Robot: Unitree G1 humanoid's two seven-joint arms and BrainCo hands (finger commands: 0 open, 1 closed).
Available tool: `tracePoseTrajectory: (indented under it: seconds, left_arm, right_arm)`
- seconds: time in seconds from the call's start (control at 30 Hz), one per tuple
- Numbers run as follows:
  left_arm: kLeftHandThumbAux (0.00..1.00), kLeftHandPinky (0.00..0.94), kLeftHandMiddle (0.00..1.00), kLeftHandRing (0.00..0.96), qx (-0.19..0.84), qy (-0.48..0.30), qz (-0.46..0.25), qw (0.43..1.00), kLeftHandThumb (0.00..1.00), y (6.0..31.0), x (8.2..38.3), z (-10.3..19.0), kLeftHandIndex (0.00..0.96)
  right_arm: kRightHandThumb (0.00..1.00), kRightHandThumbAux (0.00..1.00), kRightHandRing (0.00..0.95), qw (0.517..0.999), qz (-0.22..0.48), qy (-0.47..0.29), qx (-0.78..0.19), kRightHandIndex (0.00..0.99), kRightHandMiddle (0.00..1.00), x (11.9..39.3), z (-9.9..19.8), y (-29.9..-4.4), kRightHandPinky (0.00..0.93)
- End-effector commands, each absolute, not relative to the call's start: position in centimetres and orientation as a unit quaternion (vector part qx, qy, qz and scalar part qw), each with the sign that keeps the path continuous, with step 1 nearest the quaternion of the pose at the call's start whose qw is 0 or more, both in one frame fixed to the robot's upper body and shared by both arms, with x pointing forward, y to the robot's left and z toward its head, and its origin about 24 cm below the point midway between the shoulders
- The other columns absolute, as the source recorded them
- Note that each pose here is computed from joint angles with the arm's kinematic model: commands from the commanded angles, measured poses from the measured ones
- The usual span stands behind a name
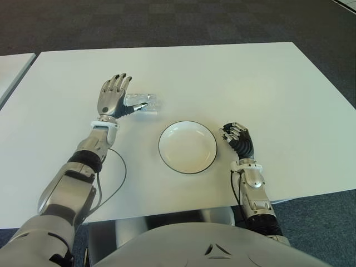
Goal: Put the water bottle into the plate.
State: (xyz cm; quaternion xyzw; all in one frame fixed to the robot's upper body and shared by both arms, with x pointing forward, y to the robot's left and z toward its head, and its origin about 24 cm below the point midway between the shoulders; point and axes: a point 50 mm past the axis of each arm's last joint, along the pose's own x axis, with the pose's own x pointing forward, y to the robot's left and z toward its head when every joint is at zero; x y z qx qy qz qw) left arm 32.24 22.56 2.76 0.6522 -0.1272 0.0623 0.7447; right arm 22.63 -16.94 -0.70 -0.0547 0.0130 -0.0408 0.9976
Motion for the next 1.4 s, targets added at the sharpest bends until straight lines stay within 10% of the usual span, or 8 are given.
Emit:
tracePoseTrajectory:
  seconds: [0.03, 1.4]
  left_arm:
    - [0.143, 0.000, 0.000, 0.000, 0.673, -0.121, 0.043, 0.728, 0.551, 22.4, 32.7, 2.5, 0.000]
    - [0.211, 0.000, 0.000, 0.000, 0.752, -0.006, -0.189, 0.631, 0.564, 20.7, 32.8, -1.0, 0.000]
  right_arm:
    - [0.704, 0.728, 0.525, 0.997, -0.044, 0.026, -0.052, 0.429, 0.532, 22.5, -1.1, -17.0, 0.519]
    - [0.706, 0.728, 0.516, 0.997, -0.056, 0.022, -0.050, 0.430, 0.509, 22.2, -1.1, -17.3, 0.510]
